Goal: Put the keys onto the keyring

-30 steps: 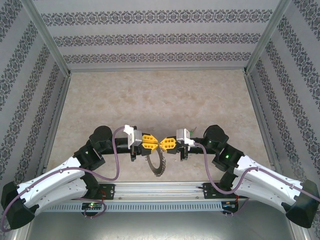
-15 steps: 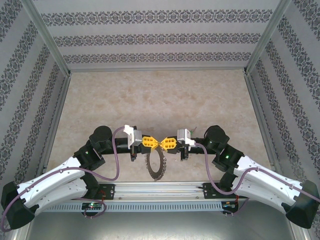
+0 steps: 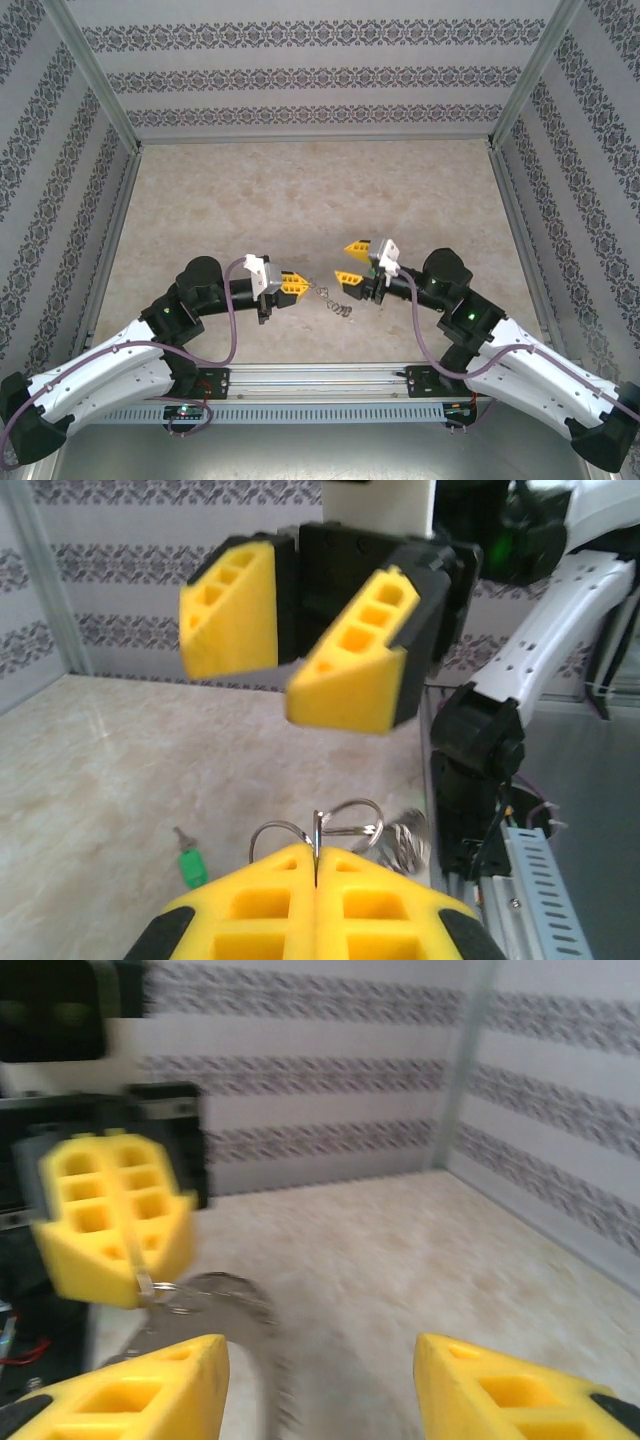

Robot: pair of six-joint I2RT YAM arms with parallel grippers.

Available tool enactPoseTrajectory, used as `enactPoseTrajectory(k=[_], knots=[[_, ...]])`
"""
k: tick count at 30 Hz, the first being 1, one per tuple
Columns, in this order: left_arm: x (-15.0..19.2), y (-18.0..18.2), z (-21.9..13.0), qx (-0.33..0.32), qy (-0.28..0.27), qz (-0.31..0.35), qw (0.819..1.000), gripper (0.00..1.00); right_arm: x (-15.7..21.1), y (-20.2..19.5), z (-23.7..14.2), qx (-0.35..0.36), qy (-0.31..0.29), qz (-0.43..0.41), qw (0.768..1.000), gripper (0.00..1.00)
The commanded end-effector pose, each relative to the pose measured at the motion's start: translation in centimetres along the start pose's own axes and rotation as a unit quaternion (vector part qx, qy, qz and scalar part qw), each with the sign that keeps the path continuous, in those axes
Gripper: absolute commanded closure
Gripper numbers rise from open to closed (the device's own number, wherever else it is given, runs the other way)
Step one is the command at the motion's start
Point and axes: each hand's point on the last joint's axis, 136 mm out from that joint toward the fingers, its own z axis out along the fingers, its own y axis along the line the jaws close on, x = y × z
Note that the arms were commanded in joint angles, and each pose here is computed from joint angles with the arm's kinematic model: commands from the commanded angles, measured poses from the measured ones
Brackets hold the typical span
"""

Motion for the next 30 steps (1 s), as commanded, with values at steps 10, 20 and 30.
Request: enactPoseTrajectory(k=[10,20,30], knots=[[3.5,3.7,-0.2,-0.113,0.061,-0.013,0.992,1.00,11.6,-11.4,-4.4,0.292,0.253,0.295,0.874,0.63],[6.1,4.9,-0.2,-0.146,0.088,-0.044,0.984,1.00,19.3,-13.1,-4.9,0.325,0.372,0.398,0.773,0.47],[5.9,4.1,-0.1,-0.121,0.059,-0.055,0.989,1.00,22.5,-16.0,-5.1,0.294,0.503,0.359,0.729,0.40]])
